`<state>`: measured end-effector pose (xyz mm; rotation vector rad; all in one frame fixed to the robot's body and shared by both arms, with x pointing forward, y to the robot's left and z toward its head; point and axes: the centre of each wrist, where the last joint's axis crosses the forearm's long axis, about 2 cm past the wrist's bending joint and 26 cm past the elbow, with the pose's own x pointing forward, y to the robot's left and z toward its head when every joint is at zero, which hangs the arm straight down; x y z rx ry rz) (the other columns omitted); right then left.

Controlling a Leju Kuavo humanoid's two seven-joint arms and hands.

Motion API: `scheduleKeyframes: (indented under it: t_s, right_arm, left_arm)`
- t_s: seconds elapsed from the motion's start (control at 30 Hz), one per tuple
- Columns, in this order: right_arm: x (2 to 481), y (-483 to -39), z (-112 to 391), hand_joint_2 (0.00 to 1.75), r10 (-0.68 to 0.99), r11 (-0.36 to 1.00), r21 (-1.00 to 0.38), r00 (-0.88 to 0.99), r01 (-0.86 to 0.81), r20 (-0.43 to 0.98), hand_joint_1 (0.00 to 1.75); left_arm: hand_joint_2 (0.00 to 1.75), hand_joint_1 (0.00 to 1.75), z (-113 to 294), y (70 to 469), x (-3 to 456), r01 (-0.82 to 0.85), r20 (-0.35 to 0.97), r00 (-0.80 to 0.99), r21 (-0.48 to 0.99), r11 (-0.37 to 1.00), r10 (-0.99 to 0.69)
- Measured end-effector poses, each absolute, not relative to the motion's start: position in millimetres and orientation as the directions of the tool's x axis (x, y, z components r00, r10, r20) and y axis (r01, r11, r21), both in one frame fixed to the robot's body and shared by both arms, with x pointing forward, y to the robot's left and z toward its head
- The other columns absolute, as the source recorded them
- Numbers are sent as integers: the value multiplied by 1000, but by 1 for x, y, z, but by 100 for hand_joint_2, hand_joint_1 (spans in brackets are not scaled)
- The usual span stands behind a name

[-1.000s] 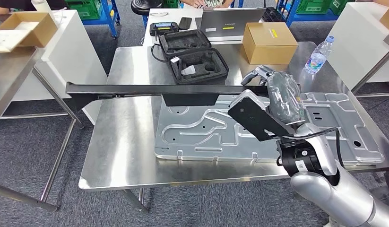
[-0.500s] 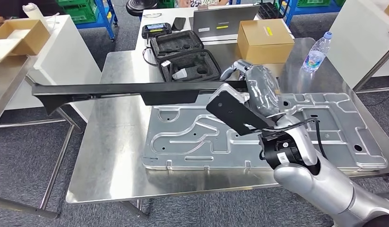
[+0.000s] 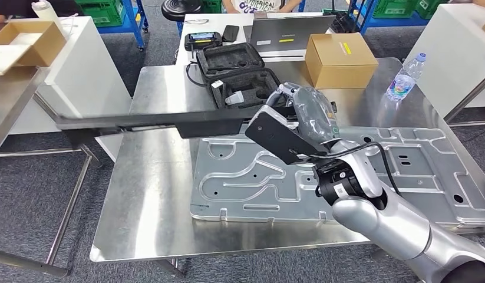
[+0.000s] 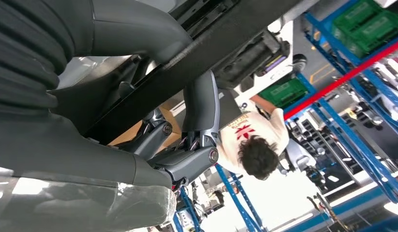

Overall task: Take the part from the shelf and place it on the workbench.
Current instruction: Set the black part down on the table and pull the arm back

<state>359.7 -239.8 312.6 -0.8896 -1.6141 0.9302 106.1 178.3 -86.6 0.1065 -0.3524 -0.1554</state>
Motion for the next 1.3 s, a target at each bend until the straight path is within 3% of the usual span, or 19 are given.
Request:
scheduleKeyframes:
  t_s: [0.2,0.33,0.43,0.57,1.3]
  right_arm:
    - [367,-248,307,175,922,370,-925,-156,84,354,175]
    - [369,-252,304,0,934,340,-938,-136,70,329,0]
    - [371,-254,300,0,940,328,-943,-124,57,319,0]
    - [372,-256,298,0,946,311,-948,-113,62,303,0]
    - [370,-255,303,0,956,283,-952,-118,121,269,0]
  left_arm:
    - [175,0,-87,178,106,133,340,925,126,983,-169]
    - [175,0,-87,177,106,134,342,925,122,983,-168]
    - [175,0,-87,177,105,133,341,925,123,984,-167]
    - [0,0,-87,178,105,126,343,924,142,982,-168]
    - [0,0,-87,178,100,46,317,942,210,977,-112]
